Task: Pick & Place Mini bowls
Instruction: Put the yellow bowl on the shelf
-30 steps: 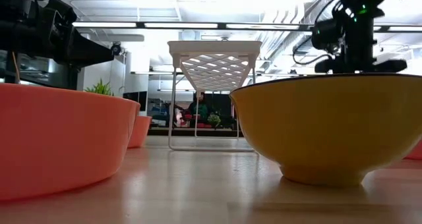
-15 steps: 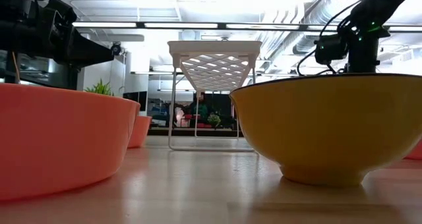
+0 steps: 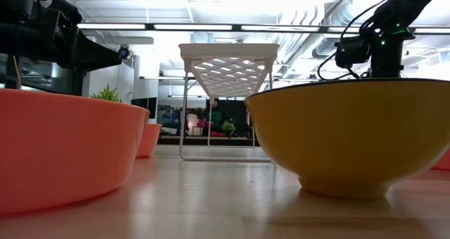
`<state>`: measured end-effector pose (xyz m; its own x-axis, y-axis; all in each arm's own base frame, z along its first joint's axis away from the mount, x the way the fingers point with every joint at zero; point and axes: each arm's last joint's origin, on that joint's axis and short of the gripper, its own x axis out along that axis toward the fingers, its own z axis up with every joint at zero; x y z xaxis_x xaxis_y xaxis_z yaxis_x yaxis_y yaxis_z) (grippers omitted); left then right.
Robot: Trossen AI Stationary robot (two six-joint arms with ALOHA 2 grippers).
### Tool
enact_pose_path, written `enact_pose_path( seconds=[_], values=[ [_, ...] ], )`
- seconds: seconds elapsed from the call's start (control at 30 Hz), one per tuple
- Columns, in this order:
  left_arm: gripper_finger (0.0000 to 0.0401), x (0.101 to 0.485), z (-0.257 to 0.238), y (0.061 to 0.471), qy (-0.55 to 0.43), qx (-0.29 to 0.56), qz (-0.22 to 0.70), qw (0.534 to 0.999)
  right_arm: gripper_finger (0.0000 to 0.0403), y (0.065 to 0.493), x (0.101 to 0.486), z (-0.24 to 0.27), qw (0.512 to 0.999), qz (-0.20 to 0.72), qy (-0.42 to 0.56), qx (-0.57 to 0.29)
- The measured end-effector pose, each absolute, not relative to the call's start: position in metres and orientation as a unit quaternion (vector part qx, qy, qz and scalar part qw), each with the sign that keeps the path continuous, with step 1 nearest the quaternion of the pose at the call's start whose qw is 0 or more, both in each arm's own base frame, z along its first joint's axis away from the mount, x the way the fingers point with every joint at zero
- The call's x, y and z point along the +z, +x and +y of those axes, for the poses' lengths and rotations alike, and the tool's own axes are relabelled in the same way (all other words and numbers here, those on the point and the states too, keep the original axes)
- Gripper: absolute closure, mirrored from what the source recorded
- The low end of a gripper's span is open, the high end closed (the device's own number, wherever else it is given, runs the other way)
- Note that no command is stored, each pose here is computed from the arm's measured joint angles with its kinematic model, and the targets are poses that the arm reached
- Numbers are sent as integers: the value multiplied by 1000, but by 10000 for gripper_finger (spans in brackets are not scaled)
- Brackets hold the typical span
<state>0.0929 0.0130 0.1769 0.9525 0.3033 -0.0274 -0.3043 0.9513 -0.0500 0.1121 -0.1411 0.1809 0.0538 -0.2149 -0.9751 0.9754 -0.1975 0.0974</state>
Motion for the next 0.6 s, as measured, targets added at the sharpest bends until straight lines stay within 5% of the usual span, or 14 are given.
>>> enact_pose_path(
  seconds=[0.6],
  values=[
    [272,177,13,93,-27,154,10,988,211,108,159,-136,497,343,531,-594]
  ],
)
